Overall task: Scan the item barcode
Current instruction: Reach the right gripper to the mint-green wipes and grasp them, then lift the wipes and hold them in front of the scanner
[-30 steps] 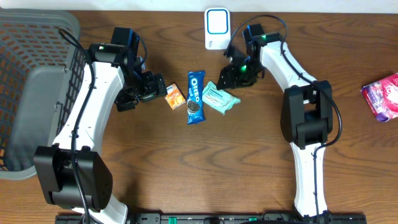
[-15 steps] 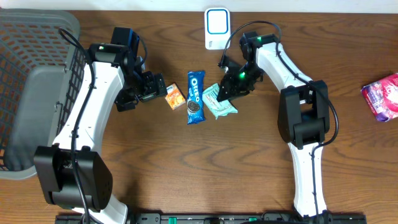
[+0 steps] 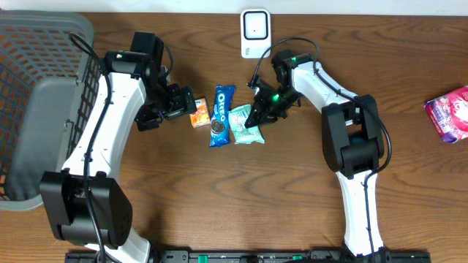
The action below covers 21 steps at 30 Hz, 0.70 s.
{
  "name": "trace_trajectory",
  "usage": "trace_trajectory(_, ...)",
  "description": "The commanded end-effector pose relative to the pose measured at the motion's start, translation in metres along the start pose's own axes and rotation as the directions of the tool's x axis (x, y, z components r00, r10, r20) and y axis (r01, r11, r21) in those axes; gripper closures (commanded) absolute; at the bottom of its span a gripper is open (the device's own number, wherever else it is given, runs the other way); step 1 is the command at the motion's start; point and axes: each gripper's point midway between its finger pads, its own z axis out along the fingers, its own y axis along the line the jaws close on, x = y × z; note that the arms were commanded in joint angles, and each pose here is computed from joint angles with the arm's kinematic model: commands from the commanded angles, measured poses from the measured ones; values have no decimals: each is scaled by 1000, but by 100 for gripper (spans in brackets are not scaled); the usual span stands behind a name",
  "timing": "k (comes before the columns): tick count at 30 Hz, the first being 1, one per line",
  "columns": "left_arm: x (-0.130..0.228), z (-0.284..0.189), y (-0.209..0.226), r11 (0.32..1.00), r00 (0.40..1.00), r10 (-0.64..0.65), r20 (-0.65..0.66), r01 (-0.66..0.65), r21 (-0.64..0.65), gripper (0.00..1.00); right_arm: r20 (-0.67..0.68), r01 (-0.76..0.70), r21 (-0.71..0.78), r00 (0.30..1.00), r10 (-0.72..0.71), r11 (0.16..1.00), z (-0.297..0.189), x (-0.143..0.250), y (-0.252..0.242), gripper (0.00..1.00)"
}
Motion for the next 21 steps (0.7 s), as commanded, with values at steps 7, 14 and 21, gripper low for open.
trace_trajectory(7, -1, -5, 1, 1000, 1000, -18, 13, 18, 7, 2, -52, -243, -363, 969, 241, 899, -34, 3, 34, 99)
trace_trajectory(14, -1, -5, 1, 1000, 1000, -17, 13, 17, 7, 2, -201, -499, -596, 852, 484, 630, -93, 11, 52, 99)
trace_trajectory(21, -1, -5, 1, 1000, 1000, -18, 13, 18, 7, 2, -281, -586, -677, 765, 579, 446, -125, 6, 58, 99)
